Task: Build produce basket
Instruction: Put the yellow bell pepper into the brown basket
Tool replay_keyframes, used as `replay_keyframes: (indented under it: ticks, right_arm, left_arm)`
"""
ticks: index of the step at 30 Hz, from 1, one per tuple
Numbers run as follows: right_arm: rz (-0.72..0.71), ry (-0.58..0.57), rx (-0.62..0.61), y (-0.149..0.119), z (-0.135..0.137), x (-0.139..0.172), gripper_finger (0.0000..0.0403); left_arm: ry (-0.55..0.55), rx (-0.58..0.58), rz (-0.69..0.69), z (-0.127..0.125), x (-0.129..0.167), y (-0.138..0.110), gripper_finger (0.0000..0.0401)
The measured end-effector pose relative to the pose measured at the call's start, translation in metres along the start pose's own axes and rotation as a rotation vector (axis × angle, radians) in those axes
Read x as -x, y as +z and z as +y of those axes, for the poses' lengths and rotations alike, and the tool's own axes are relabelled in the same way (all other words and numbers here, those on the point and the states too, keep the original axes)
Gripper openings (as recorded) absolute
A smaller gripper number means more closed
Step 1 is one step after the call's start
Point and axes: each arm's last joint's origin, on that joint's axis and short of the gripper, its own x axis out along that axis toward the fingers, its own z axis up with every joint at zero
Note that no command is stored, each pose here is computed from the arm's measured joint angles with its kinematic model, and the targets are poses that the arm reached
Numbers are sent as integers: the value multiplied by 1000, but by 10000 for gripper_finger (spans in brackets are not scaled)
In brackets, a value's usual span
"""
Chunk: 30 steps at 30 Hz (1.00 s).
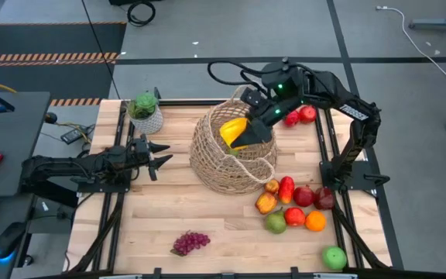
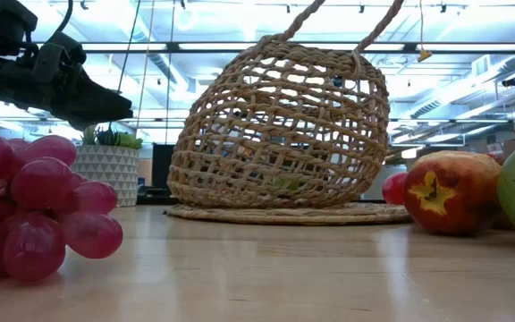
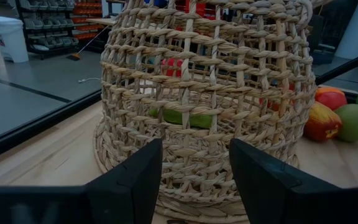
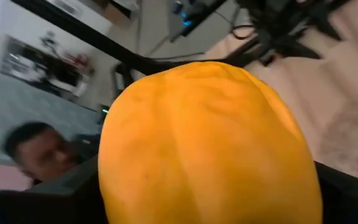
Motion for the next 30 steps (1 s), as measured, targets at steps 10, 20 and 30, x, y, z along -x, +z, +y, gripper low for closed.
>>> replay_keyframes:
  ticks: [10, 20, 30]
  right_arm:
    - [9, -44, 80, 1, -9, 4, 349]
    - [-22, -117, 241, 3, -11, 5, 349]
    - [72, -184, 623, -2, -18, -9, 349]
  left_arm:
    - [0, 0, 0, 0, 0, 0, 195]
    - [0, 0, 0, 0, 0, 0, 196]
    - [0, 1, -1, 0, 0, 0, 198]
